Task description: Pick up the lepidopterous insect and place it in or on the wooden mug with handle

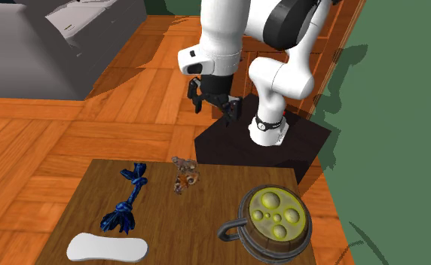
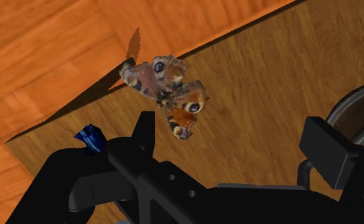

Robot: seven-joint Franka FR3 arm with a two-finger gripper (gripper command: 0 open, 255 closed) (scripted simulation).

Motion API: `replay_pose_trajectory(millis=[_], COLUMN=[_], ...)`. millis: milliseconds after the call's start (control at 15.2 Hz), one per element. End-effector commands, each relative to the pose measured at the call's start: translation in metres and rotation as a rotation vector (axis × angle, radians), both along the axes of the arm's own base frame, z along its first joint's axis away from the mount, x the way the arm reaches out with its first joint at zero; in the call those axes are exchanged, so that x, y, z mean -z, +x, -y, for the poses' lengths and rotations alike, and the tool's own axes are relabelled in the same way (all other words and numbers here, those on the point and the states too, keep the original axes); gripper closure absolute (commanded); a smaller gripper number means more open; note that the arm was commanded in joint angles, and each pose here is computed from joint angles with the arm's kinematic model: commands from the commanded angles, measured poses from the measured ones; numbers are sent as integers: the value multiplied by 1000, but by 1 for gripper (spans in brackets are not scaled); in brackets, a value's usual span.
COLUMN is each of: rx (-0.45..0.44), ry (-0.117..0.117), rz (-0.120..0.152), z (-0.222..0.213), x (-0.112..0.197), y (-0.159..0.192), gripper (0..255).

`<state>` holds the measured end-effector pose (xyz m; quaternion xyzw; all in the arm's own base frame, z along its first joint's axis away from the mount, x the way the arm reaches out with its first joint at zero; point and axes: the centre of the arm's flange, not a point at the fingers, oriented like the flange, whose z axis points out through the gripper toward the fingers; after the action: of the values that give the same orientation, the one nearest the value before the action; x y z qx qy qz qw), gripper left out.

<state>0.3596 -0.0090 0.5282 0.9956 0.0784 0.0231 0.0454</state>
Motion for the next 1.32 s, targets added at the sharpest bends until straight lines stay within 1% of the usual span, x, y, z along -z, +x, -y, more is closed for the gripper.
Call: replay_pose_trajectory(millis=[0, 924, 1254], rx=[2, 24, 25], ry=[-6, -49, -51], rz=[6, 31, 32], z=[2, 11, 15], x=[23, 174, 200], y=[16, 120, 126], gripper=[0, 0, 0])
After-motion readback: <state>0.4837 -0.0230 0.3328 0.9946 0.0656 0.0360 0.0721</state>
